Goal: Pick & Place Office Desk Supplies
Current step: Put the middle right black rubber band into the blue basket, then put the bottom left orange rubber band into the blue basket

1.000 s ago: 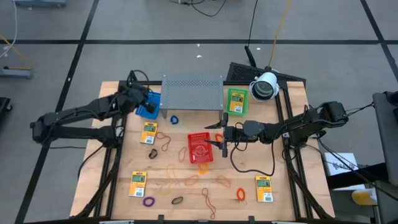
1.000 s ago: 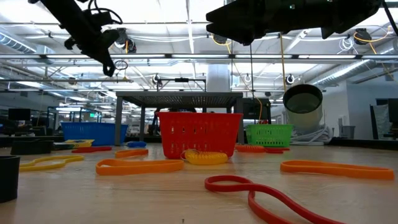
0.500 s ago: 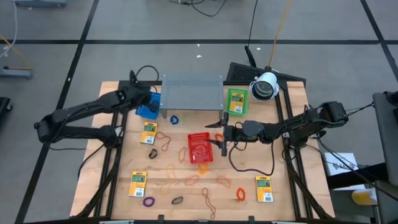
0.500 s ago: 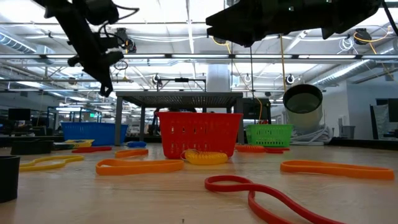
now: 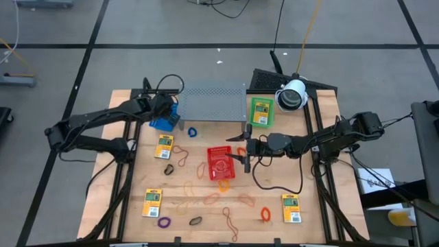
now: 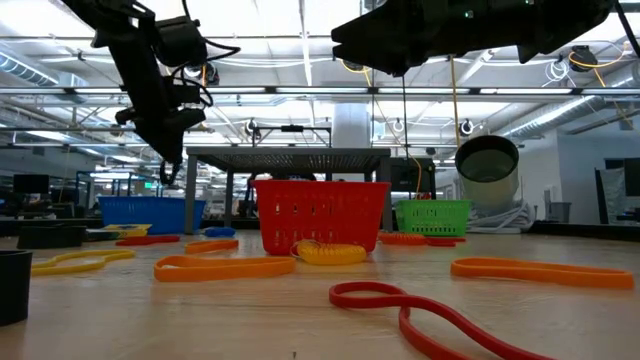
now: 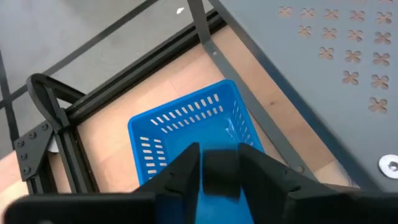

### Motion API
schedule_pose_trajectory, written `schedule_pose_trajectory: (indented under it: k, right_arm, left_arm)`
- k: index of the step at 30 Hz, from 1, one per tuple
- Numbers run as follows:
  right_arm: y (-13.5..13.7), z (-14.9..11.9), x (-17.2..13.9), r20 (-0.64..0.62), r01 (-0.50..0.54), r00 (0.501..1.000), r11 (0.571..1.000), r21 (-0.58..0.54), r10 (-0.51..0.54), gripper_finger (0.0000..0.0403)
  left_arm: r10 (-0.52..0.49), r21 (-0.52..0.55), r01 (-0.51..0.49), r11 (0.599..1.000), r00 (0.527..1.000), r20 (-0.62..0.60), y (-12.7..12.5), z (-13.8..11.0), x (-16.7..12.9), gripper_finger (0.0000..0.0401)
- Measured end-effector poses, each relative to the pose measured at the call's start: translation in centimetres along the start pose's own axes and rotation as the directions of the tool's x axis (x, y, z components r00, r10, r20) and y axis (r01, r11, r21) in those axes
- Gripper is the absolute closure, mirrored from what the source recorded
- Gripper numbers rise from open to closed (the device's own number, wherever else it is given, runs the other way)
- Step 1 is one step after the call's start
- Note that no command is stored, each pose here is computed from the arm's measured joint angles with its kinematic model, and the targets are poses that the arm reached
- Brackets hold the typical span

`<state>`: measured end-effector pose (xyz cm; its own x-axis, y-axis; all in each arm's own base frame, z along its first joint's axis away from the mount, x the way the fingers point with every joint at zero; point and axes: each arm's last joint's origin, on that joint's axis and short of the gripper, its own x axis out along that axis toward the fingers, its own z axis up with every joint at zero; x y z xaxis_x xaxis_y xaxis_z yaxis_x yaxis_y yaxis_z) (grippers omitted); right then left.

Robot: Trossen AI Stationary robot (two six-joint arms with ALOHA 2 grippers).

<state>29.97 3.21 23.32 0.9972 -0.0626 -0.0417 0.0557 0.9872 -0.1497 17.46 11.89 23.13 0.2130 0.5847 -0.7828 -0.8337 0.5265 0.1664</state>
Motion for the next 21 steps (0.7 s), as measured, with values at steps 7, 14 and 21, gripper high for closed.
schedule_pose_trajectory:
  k: [7, 14, 21]
  right_arm:
    - [0.0, 0.0, 0.0, -0.001, -0.001, 1.000, 1.000, 0.016, 0.001, 0.0156]
    - [0.0, 0.0, 0.0, -0.002, -0.001, 1.000, 1.000, 0.028, 0.001, 0.0156]
    - [0.0, 0.0, 0.0, 0.001, 0.002, 1.000, 0.999, 0.037, -0.002, 0.0156]
  left_arm:
    - [-0.006, 0.009, 0.006, 1.000, 1.000, -0.030, 0.2, -0.2, 0.0, 0.0212]
    - [-0.266, 0.130, 0.276, 0.952, 0.960, -0.093, -0.2, -0.6, -0.8, 0.0183]
    - [-0.475, 0.199, 0.479, 0.855, 0.877, -0.070, -0.9, -1.2, -3.5, 0.0182]
